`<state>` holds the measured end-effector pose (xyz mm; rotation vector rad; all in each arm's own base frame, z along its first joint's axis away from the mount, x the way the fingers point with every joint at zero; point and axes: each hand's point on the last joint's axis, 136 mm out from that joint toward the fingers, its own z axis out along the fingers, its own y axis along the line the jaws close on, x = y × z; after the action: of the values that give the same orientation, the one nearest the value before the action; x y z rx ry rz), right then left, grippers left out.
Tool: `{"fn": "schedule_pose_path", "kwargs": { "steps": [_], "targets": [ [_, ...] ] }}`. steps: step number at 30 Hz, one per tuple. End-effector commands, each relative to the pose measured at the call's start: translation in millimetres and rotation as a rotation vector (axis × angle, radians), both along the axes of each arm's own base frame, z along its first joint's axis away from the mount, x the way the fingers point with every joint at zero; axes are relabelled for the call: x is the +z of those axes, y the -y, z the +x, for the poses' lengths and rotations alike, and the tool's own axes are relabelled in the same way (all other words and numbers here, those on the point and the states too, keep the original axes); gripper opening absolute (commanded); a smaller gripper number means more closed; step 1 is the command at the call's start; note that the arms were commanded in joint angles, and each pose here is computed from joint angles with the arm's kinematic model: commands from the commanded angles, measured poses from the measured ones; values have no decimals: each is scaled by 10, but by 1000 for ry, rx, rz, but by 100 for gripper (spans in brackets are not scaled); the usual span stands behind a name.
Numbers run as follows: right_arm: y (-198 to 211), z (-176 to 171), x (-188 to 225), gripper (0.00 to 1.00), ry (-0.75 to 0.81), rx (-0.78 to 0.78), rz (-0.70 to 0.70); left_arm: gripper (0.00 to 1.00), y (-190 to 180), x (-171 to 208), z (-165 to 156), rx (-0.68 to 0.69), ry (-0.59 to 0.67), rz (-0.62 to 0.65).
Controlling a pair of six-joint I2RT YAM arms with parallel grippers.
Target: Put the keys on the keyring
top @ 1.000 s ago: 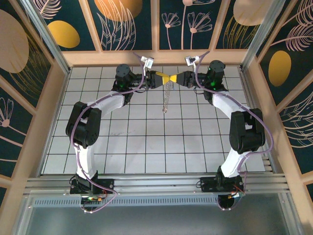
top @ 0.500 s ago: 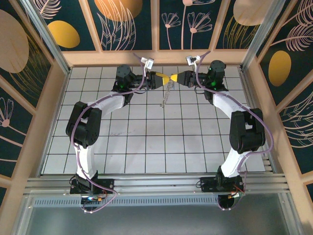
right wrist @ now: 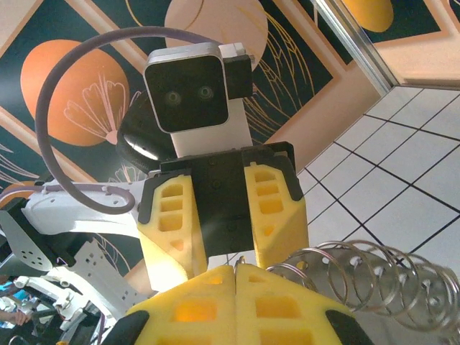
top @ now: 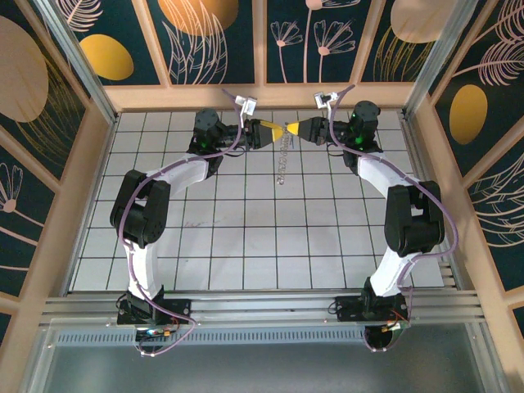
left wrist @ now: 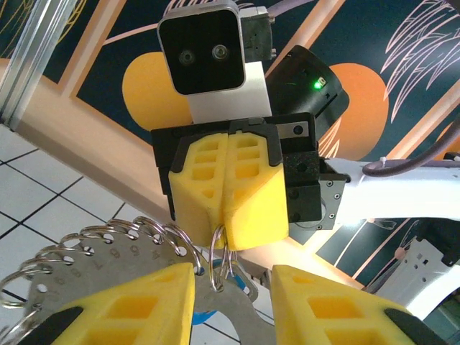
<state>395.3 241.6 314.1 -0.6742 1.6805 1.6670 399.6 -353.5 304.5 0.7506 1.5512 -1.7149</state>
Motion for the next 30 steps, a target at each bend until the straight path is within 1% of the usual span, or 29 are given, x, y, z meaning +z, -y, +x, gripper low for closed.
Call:
{"fn": "schedule_pose_path", "kwargs": {
  "steps": [1, 17, 20, 25, 30],
  "targets": [
    [-10, -12, 54, 0, 51, 5, 12, 34, -20, 107, -48, -10, 34, -29],
    [-94, -11, 38, 0, 45, 20, 14, 33, 26, 82, -52, -24, 30, -29],
    [-104, -14, 42, 0, 46, 21, 15, 32, 30, 91, -56, -26, 32, -30],
    [-111, -9, 42, 0, 44, 20, 16, 26, 39, 85, -67, -34, 31, -30],
    [-126, -11, 51, 0, 45, 22, 17, 24, 47, 63, -80, -40, 31, -28]
  ]
}}
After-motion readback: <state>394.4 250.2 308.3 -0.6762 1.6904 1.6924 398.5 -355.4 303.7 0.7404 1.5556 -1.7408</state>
